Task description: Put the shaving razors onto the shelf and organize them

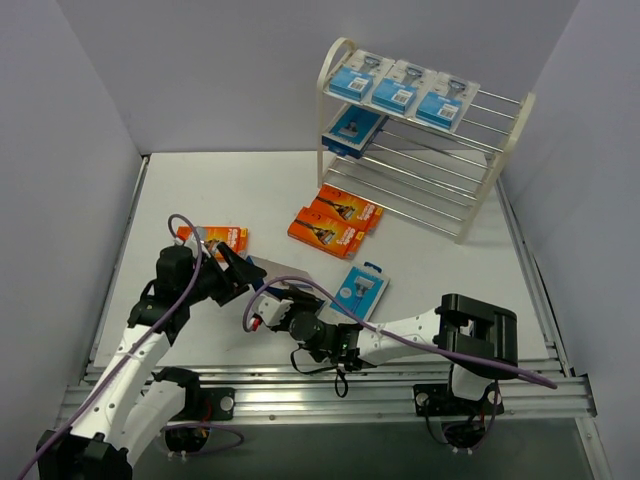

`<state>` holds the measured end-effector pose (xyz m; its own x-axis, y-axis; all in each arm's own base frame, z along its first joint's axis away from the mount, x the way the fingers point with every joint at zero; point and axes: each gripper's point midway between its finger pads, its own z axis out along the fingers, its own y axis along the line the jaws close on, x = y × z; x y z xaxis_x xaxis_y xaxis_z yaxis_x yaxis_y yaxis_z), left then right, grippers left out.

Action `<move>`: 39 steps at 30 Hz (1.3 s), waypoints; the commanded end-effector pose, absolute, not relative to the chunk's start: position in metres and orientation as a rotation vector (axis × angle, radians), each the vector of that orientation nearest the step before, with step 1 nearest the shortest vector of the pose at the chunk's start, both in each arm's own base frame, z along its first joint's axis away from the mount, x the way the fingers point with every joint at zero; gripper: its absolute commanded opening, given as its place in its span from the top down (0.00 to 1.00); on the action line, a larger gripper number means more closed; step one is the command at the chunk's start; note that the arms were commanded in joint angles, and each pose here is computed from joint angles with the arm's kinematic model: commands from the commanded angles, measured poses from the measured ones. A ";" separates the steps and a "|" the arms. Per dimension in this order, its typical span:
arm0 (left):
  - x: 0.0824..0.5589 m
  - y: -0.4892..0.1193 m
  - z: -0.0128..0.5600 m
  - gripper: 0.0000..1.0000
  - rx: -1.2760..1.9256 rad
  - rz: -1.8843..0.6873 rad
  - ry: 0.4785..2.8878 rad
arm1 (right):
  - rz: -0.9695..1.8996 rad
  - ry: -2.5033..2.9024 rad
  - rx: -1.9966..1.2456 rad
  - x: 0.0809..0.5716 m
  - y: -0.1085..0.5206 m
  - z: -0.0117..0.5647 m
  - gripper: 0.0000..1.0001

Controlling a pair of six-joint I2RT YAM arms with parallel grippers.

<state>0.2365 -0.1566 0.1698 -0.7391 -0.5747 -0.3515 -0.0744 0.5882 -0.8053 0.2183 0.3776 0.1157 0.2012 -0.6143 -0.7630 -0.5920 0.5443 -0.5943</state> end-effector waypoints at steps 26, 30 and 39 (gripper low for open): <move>0.256 -0.162 0.155 0.64 -0.553 -1.071 2.160 | 0.042 1.444 -0.966 0.208 0.385 0.144 0.99; 0.254 -0.163 0.155 0.88 -0.550 -1.076 2.164 | 0.051 1.454 -0.944 0.209 0.384 0.146 0.85; 0.247 -0.164 0.164 0.98 -0.557 -1.112 2.158 | 0.088 1.475 -0.907 0.206 0.380 0.150 0.46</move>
